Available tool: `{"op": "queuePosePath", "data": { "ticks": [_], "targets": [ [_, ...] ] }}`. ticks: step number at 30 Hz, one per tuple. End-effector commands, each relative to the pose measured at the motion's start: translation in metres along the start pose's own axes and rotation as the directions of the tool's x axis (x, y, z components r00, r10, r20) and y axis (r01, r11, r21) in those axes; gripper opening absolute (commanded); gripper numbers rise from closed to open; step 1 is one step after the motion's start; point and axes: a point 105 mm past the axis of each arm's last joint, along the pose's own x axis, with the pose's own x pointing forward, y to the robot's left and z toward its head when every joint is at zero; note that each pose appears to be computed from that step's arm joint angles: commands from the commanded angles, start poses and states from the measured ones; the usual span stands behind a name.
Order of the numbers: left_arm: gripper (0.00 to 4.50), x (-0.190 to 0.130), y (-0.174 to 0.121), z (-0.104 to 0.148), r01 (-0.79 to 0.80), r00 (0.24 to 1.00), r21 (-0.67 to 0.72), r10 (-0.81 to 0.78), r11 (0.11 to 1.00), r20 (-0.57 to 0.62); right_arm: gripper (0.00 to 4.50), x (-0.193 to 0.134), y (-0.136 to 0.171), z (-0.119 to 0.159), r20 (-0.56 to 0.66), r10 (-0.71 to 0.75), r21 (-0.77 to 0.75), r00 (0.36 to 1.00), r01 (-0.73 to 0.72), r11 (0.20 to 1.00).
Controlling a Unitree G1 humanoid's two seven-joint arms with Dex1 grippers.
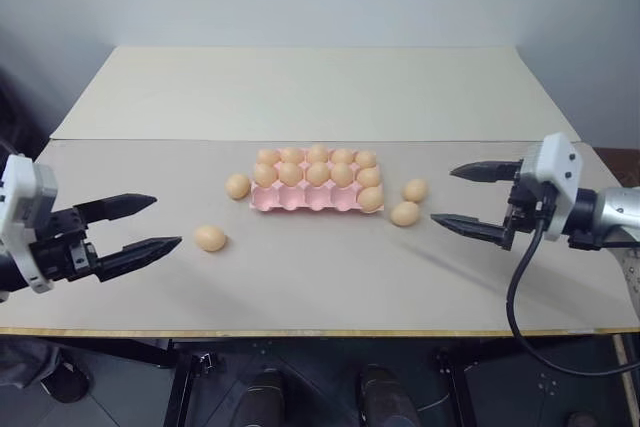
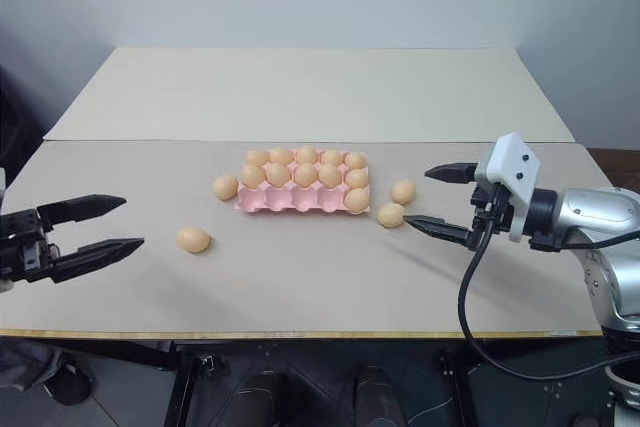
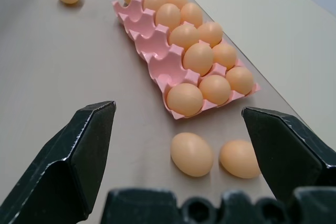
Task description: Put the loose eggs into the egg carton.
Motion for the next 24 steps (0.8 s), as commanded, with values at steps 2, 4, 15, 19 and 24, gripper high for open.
{"op": "queuePosePath", "data": {
  "ticks": [2, 4, 15, 19, 24],
  "targets": [
    [4.48, 0.000, 0.003, 0.009, 0.007, 1.000, 0.028, -0.007, 1.000, 0.009, 4.49, -0.005, -0.001, 0.011, 0.013, -0.014, -0.044, 1.000, 0.015, 0.999],
    [4.48, 0.000, 0.003, 0.015, 0.016, 0.999, 0.015, -0.017, 1.000, 0.033, 4.49, -0.005, -0.003, 0.010, 0.005, -0.021, -0.047, 1.000, 0.021, 0.999],
    [4.48, 0.001, 0.001, 0.009, 0.103, 0.995, 0.058, -0.102, 0.993, -0.026, 4.49, 0.028, -0.003, -0.009, -0.087, 0.038, -0.175, 0.995, -0.052, 0.983],
    [4.48, 0.006, 0.001, 0.008, 0.118, 0.993, 0.059, -0.117, 0.991, -0.028, 4.49, 0.048, -0.003, -0.025, -0.144, 0.053, -0.244, 0.988, -0.087, 0.966],
    [4.48, 0.010, 0.001, 0.008, 0.129, 0.991, 0.061, -0.127, 0.990, -0.030, 4.49, 0.068, -0.007, -0.039, -0.183, 0.061, -0.285, 0.981, -0.112, 0.952]
  ]
}}
